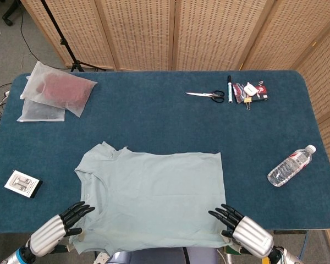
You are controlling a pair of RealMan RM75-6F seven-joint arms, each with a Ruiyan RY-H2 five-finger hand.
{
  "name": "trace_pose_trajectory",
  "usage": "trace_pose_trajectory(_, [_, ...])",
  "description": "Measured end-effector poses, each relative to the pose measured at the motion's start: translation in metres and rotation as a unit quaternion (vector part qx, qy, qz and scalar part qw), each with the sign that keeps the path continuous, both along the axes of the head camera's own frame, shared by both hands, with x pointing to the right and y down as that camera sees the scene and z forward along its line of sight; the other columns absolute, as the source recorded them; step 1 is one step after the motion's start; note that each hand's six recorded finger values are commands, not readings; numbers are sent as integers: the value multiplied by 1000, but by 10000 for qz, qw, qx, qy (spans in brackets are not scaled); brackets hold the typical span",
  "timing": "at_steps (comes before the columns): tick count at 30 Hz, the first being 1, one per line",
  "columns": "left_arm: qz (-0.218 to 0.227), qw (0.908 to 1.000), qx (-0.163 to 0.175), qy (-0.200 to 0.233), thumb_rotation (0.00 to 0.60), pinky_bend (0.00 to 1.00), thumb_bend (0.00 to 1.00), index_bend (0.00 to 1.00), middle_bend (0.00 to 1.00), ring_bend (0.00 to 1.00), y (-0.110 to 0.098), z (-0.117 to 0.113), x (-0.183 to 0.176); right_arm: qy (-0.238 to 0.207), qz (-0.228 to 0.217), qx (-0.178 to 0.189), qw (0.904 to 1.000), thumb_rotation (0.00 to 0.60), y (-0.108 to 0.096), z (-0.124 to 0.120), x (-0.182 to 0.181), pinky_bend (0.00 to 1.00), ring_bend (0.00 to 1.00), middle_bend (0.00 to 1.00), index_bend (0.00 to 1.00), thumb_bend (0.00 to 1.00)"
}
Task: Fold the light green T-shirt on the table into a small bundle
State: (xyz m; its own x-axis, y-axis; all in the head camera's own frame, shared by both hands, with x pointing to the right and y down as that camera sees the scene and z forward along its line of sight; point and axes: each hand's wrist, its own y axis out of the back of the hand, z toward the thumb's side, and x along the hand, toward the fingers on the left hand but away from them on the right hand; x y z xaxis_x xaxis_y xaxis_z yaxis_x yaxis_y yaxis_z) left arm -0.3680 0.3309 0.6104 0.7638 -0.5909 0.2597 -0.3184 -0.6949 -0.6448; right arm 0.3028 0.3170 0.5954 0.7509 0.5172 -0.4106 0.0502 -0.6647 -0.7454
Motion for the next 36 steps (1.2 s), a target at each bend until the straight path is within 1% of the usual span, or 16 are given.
trace_pose_trajectory(4, [-361,9993,-50,0,600,0,538,761,0,0,-18,0,4,-68,362,20,9993,600,-27,-1,0,27,0,32,653,504])
trace_pose_trajectory(9, [-839,9964,40,-93,600,0,538,762,0,0,-43,-3,7,-129,758,-14,9970,600,-59,-1,1,27,0,32,653,505])
trace_pose_trajectory(13, [-1152,9926,148,-346,600,0,538,763,0,0,-68,-2,10,-85,919,99,9957,600,-86,-1,-2,27,0,32,653,504])
trace_pose_trajectory(16, [-1252,9905,186,-544,600,0,538,763,0,0,-86,1,12,-18,995,105,9950,600,-100,2,-5,27,0,32,653,505])
trace_pose_trajectory(21, [-1355,9861,223,-937,600,0,539,764,0,0,-111,10,14,200,1225,20,9923,600,-126,14,-7,27,0,32,653,506])
trace_pose_trajectory(25, [-1528,9807,149,-1214,600,0,540,764,0,0,-135,20,14,415,1426,-111,9888,600,-145,29,-7,27,0,32,653,504])
trace_pose_trajectory(28, [-1661,9769,85,-1344,600,0,539,764,0,0,-150,28,14,579,1602,-226,9851,600,-160,43,-7,27,0,32,653,504])
trace_pose_trajectory(31, [-1745,9743,12,-1422,600,0,540,764,0,0,-162,35,15,686,1712,-289,9824,600,-172,53,-7,27,0,32,653,504])
trace_pose_trajectory(36, [-1790,9713,-91,-1564,600,0,540,764,0,0,-173,48,16,905,1870,-377,9775,600,-188,72,-6,27,0,32,653,504])
